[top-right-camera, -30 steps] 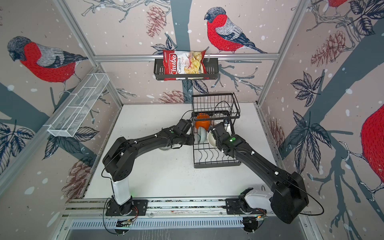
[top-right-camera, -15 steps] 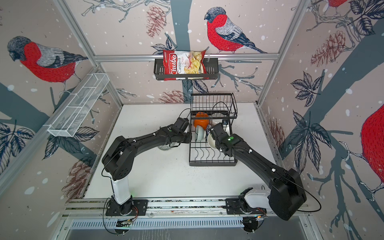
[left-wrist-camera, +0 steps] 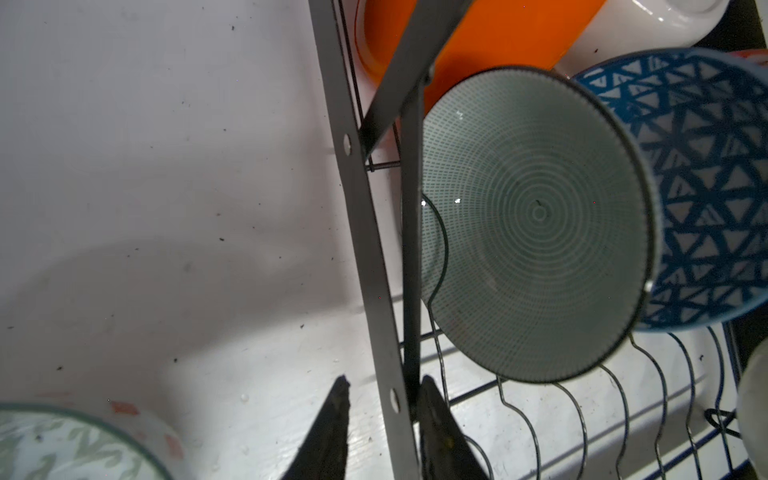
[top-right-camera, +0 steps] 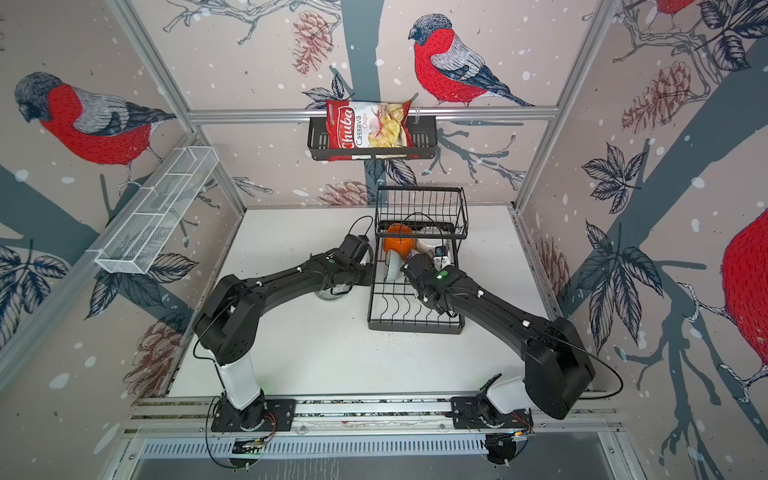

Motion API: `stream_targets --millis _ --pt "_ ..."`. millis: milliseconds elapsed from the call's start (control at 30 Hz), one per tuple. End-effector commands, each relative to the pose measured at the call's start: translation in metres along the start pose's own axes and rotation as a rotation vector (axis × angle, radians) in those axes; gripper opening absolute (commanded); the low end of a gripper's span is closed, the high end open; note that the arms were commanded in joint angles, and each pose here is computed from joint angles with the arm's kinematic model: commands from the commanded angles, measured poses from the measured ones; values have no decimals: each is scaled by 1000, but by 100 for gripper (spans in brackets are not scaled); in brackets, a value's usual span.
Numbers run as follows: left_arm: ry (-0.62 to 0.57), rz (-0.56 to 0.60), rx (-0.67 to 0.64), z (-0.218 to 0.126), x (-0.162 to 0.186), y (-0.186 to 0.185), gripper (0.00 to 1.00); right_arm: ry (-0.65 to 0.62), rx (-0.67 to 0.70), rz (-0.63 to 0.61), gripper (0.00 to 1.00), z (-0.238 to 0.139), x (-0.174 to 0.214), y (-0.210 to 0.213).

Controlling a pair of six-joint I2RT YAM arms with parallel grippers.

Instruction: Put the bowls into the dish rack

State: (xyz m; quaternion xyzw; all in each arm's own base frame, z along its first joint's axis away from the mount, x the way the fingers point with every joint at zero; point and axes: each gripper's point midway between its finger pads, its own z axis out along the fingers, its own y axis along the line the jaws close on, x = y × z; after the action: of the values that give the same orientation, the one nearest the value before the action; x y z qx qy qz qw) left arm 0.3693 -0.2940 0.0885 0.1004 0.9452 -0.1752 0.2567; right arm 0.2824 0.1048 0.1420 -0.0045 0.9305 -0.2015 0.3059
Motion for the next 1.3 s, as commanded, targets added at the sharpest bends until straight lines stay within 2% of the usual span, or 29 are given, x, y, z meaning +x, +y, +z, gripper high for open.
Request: stream_targets --millis 0,400,800,1267 --pt "-22 27 31 -7 -4 -6 35 -10 113 26 0 -2 4 -16" --pt "-83 54 132 -27 -19 -26 54 -50 381 -17 0 -11 8 -36" --pt "-167 18 166 -53 -31 -10 59 -61 417 -107 0 -2 12 -21" --pt "-241 -39 89 -80 -43 32 61 -66 493 -242 0 5 13 -19"
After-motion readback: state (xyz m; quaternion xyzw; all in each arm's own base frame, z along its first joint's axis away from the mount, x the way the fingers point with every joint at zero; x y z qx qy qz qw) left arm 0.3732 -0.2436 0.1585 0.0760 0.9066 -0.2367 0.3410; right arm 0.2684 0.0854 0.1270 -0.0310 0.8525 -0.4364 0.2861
